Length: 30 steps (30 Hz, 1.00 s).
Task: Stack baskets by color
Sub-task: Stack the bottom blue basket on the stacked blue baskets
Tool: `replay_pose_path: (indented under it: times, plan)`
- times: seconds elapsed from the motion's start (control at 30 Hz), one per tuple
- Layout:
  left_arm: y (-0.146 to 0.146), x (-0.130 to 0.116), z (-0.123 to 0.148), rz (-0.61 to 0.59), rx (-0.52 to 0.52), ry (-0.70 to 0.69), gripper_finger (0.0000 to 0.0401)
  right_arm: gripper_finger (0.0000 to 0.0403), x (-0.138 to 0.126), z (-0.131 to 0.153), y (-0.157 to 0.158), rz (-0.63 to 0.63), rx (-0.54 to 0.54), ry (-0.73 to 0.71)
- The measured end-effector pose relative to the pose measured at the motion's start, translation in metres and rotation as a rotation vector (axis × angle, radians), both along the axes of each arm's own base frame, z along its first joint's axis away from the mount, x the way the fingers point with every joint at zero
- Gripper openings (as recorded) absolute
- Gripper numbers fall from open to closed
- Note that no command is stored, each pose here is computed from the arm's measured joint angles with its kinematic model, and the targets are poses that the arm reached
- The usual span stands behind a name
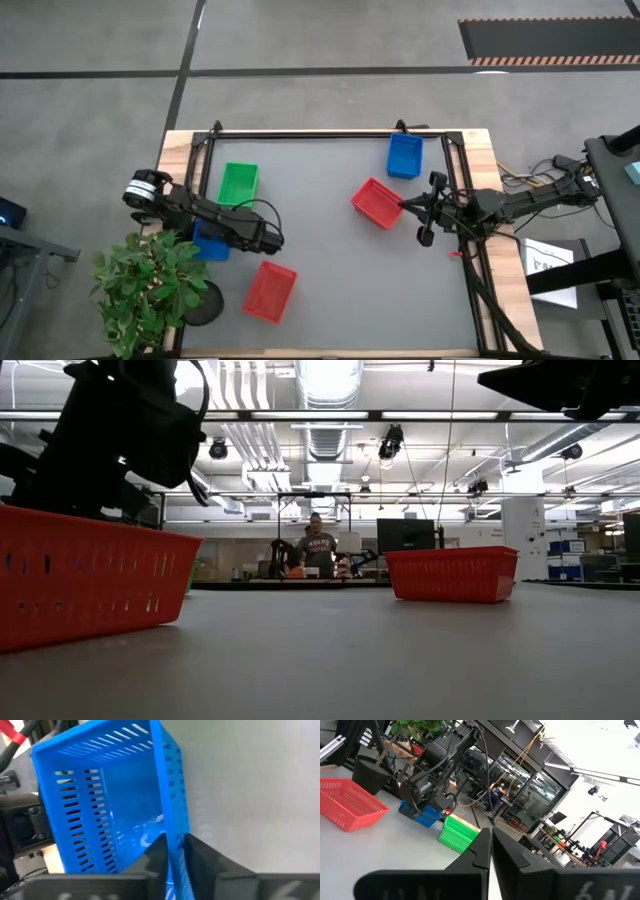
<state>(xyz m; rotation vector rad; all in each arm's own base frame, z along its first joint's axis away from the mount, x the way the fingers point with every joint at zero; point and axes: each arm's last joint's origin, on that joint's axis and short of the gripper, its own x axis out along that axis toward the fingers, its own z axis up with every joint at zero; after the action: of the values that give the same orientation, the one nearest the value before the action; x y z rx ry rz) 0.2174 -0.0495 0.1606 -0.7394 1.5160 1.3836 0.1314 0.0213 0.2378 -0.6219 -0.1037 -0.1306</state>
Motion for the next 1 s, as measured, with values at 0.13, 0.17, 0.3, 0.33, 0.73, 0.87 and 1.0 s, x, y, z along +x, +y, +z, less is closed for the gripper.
replay_pose_path:
  times: [0.13,0.17,0.3,0.33,0.73,0.87,1.0]
  plan:
    - [0.000,0.001,0.000,-0.003,-0.004,-0.012,0.0006,0.0009,0.000,0.000,0.000,0.000,0.000,0.000]
    - [-0.001,0.001,0.000,-0.006,-0.008,-0.010,0.0006,0.0009,0.000,0.000,0.000,0.000,0.000,0.000]
    - [-0.008,0.008,0.009,-0.065,-0.055,-0.035,0.0001,0.0009,0.000,0.000,0.000,0.001,0.003,0.000]
    - [-0.010,0.011,0.013,-0.097,-0.068,-0.041,0.0001,0.0009,0.000,0.000,0.000,0.003,0.011,-0.001]
    - [-0.032,0.044,0.089,-0.791,-0.024,-0.132,0.0000,0.0009,0.012,0.000,0.005,0.076,0.070,0.013]
    - [-0.041,0.071,0.111,-1.149,0.108,-0.326,0.0000,0.0009,0.020,0.005,0.009,0.150,0.092,0.038]
    - [-0.050,0.096,0.130,-1.511,0.257,-0.538,0.0000,0.0009,0.029,0.007,0.011,0.155,0.115,0.091]
